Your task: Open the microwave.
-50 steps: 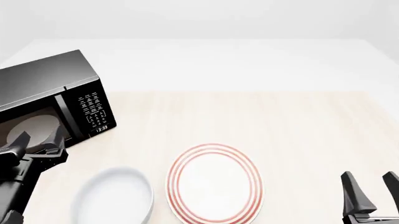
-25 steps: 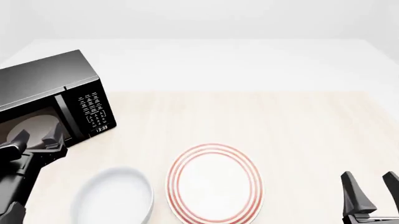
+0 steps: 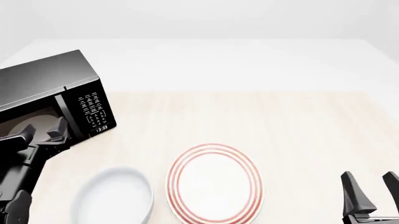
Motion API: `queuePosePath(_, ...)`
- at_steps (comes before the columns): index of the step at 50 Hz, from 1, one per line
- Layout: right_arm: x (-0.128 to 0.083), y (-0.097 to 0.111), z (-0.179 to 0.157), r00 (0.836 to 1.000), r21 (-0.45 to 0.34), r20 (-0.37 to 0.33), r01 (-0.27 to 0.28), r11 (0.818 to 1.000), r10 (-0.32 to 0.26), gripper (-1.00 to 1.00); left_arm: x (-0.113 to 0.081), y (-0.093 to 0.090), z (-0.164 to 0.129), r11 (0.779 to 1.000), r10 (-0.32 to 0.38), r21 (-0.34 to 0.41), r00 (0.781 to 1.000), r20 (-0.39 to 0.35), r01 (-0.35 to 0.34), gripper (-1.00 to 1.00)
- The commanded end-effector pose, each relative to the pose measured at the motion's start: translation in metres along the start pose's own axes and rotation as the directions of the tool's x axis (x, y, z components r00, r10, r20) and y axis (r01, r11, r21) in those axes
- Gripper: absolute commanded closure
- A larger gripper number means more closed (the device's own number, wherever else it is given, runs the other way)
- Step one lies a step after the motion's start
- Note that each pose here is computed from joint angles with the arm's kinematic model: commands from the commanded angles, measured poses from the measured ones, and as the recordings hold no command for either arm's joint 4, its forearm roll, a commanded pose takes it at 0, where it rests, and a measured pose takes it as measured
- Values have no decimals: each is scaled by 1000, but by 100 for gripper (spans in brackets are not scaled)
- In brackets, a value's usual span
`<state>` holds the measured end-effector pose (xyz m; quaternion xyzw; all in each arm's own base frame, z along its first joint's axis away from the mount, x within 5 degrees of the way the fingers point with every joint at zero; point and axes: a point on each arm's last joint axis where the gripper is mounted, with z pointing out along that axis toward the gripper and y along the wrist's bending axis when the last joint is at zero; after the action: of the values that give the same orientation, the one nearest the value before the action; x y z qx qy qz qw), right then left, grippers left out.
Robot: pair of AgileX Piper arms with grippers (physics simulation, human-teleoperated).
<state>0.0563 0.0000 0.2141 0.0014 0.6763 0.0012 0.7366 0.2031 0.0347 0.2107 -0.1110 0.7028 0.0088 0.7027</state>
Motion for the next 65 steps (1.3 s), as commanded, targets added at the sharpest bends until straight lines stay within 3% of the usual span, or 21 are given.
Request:
queuePosePath(1,0,0,0,1000,0,0,0,1000,0,-100,4,0,10,1000,-8,2,1000,-13,8,-100)
queuePosePath(65,0,0,0,1000,0,0,0,1000,0,-100,27,0,54,999,-38,0,995,-88,39,-100)
